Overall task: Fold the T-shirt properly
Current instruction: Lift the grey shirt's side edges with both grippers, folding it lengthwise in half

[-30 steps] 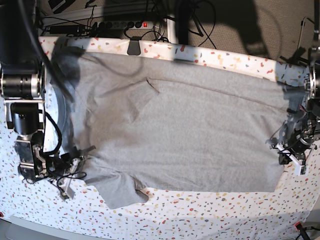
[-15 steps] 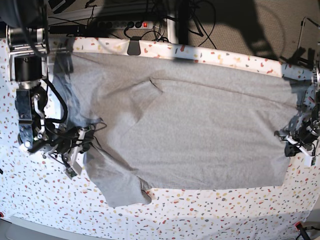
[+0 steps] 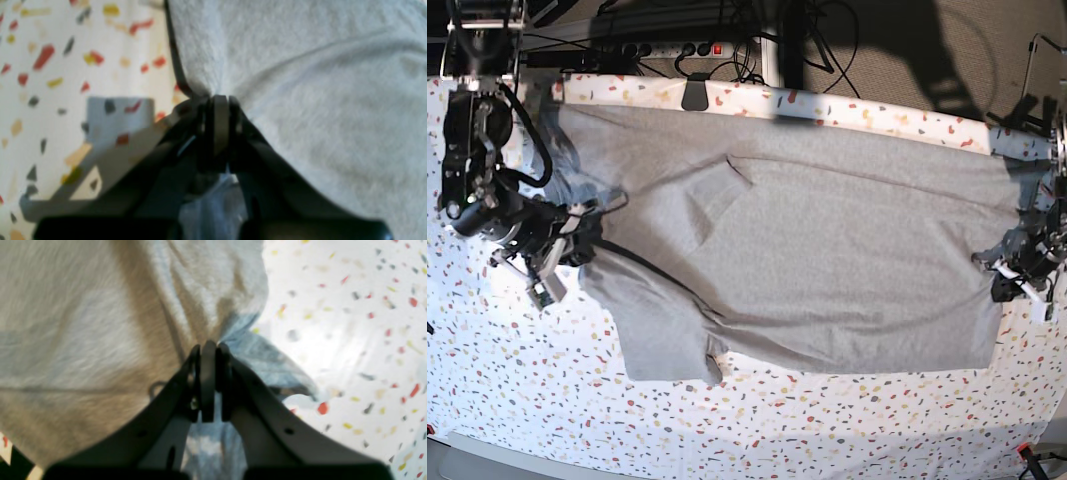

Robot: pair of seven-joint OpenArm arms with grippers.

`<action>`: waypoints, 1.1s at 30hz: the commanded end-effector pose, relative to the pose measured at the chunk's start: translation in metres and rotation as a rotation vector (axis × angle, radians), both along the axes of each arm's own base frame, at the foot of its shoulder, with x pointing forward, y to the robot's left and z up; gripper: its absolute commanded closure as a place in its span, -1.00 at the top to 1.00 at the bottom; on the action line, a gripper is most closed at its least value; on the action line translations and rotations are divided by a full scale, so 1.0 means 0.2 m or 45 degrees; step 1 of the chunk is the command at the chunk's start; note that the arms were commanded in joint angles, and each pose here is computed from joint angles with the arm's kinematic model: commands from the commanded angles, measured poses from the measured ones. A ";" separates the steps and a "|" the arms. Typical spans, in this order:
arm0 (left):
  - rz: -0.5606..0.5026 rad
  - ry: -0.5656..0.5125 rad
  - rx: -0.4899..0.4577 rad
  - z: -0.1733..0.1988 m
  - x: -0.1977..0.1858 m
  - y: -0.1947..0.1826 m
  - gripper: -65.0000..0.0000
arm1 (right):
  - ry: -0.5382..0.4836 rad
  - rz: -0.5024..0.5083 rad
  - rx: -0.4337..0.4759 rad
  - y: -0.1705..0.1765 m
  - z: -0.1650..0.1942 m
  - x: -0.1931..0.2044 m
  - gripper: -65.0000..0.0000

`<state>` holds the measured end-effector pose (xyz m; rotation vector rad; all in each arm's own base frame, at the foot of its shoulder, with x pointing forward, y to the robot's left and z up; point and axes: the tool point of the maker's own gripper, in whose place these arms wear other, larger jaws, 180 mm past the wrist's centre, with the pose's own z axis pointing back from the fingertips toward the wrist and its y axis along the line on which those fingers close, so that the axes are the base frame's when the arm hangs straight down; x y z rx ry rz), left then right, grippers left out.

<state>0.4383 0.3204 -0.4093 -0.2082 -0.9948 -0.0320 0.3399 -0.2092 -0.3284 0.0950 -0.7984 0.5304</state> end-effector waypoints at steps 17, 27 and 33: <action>0.022 -0.054 -0.001 0.09 0.06 0.05 -1.00 | 0.047 -0.002 -0.071 -0.05 -0.01 -0.34 -1.00; 0.085 -0.262 0.039 0.28 0.09 0.22 -1.00 | 0.123 -0.027 -0.074 -0.09 -0.09 -0.46 -1.00; 0.030 -0.389 0.105 0.31 0.01 0.25 -1.00 | 0.118 -0.030 -0.055 -0.07 -0.09 -0.46 -1.00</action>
